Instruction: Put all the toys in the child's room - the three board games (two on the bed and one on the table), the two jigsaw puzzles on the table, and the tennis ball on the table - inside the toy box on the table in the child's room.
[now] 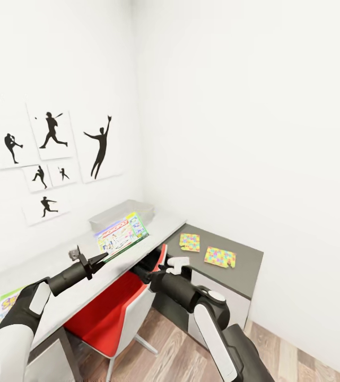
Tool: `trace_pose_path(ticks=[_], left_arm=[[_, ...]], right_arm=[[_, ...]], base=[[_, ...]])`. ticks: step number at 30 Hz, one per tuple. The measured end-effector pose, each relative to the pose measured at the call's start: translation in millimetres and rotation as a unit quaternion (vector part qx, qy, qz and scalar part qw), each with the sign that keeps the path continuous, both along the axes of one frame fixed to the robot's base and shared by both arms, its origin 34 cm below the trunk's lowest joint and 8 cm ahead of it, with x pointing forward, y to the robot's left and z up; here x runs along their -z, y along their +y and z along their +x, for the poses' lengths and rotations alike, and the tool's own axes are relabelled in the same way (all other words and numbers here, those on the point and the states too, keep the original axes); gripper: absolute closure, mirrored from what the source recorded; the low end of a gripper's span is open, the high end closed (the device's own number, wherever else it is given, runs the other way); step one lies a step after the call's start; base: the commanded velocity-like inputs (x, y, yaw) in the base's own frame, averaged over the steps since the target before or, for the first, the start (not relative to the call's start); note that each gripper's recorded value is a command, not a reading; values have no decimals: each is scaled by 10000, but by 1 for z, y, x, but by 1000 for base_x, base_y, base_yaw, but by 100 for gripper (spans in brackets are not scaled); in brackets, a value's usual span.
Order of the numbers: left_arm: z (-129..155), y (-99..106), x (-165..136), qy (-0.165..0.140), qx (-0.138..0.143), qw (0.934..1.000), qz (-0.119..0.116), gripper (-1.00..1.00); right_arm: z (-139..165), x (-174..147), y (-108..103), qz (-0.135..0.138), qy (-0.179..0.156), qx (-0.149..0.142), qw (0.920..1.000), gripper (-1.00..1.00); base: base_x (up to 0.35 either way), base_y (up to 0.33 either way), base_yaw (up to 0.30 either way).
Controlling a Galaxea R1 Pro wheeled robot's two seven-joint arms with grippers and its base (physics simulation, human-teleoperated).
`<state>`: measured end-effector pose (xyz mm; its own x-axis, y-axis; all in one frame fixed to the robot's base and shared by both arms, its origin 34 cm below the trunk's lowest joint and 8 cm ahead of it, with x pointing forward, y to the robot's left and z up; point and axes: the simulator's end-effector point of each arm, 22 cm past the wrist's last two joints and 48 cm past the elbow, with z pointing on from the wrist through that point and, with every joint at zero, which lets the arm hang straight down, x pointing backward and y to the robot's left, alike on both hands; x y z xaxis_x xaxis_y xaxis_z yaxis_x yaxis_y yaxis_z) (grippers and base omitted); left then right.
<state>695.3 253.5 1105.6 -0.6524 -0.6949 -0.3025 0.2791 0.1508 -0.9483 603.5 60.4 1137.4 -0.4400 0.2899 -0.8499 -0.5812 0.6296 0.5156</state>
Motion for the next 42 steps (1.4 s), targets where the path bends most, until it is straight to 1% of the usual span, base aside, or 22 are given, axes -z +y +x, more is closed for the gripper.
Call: trace_pose_path(ticks=[11, 18, 35, 42], left_arm=[[-1, 0, -4, -31, 2, 10000, 6, 100], [-2, 0, -6, -52, 0, 10000, 4, 100], [-2, 0, -6, -49, 6, 10000, 4, 100], [-2, 0, -7, -60, 1, 10000, 7, 100]], right_arm=[[-2, -3, 2, -6, -44, -23, 10000, -100], [-3, -6, 2, -2, -75, -19, 10000, -100], [-3, -7, 2, -5, -94, -14, 10000, -100], [-3, -7, 2, -1, -104, -9, 9999, -100]], base=[[1, 0, 271], [93, -40, 261], [240, -136, 22], [249, -13, 183]])
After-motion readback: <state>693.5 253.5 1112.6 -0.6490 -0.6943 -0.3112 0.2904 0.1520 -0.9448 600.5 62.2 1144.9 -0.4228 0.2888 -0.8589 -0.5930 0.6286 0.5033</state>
